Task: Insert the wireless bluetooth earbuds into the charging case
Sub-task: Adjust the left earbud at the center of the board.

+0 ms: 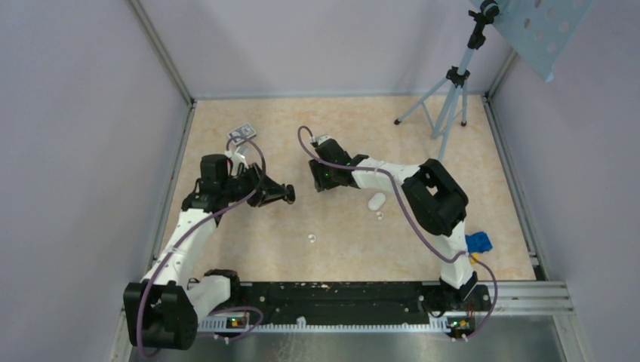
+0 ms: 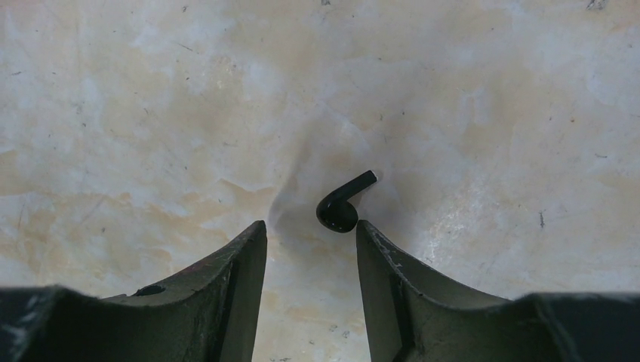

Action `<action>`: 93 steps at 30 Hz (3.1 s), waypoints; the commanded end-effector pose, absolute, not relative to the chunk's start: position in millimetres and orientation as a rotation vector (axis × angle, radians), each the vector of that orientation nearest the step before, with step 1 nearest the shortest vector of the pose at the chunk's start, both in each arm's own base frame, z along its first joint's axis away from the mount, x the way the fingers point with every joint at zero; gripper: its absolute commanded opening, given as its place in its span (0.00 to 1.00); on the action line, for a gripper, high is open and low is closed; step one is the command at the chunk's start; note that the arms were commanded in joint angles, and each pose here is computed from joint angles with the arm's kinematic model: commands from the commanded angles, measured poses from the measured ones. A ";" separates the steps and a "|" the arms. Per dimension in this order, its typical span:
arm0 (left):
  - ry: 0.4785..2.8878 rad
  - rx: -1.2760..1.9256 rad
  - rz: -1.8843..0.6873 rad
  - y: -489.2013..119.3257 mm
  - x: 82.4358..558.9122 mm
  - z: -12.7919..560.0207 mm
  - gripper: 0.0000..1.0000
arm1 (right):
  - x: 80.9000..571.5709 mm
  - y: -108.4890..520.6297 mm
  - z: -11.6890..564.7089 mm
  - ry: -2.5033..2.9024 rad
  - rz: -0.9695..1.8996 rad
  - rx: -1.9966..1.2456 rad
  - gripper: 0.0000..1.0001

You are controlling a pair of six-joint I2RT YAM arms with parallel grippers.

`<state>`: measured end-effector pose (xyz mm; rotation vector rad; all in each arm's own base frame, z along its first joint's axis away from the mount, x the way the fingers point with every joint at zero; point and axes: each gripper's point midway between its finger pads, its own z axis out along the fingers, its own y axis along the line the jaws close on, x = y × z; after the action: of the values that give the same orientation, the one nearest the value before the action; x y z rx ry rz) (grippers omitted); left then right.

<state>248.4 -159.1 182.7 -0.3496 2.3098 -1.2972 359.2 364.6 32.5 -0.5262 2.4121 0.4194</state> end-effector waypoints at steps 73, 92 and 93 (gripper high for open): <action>2.249 -0.306 -1.276 -147.2 244.7 207.5 0.00 | 399.4 426.5 46.3 1.952 0.317 -1.371 0.40; 2.253 -0.302 -1.280 -147.7 243.1 205.8 0.00 | 407.5 428.5 42.9 1.990 0.296 -1.306 0.24; 2.253 -0.302 -1.281 -147.7 242.8 205.4 0.00 | 407.2 427.7 42.3 1.994 0.296 -1.299 0.24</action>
<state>239.7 -147.7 187.1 -0.3659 2.3097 -1.2773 403.4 419.9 32.9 -1.3412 2.0160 0.2946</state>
